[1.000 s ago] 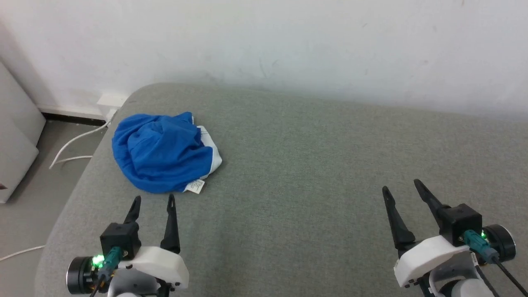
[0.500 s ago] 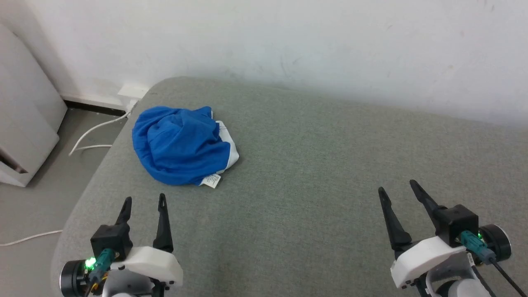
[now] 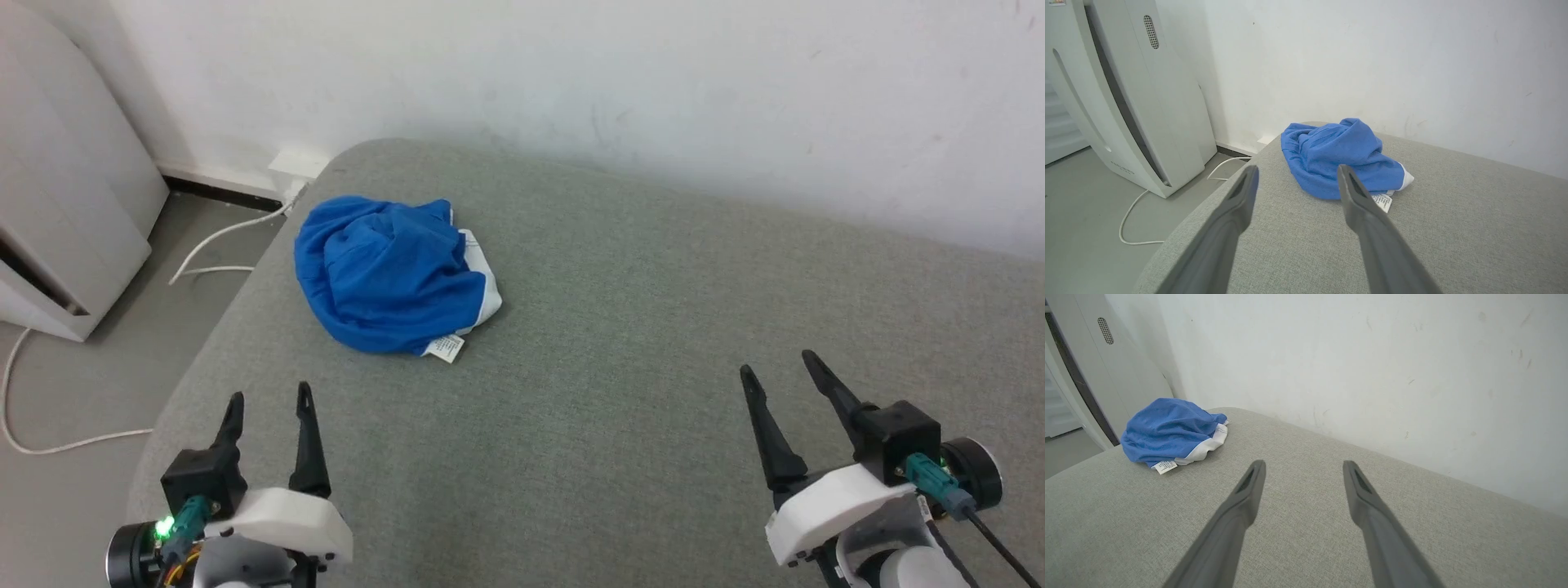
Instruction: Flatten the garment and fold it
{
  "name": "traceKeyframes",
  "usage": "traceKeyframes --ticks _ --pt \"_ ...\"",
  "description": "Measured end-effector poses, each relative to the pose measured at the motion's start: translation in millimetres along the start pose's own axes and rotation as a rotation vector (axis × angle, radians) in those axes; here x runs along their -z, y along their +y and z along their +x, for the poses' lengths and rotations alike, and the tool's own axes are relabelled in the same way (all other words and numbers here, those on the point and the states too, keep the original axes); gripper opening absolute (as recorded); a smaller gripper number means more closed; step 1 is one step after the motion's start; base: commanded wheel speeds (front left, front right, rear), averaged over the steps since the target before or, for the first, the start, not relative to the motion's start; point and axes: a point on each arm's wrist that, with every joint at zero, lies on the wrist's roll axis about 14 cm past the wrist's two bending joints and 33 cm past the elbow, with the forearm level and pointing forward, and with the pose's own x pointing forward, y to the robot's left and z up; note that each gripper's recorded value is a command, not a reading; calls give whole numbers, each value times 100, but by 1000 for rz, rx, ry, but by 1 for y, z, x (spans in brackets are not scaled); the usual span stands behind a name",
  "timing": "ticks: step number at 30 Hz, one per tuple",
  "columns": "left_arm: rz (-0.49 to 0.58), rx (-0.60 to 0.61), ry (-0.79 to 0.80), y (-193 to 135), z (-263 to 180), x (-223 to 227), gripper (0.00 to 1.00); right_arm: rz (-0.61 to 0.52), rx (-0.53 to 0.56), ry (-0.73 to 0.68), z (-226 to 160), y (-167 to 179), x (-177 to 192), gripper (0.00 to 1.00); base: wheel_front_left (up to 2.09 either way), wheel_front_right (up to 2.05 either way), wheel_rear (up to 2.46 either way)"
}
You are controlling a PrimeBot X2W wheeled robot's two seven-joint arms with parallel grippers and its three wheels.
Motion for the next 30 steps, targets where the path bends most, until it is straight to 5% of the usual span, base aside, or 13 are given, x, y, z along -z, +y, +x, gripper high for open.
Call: traceKeyframes --ticks 30 --pt "13 -133 -48 47 -25 -9 100 28 -163 -38 27 52 -7 100 0 0 0"
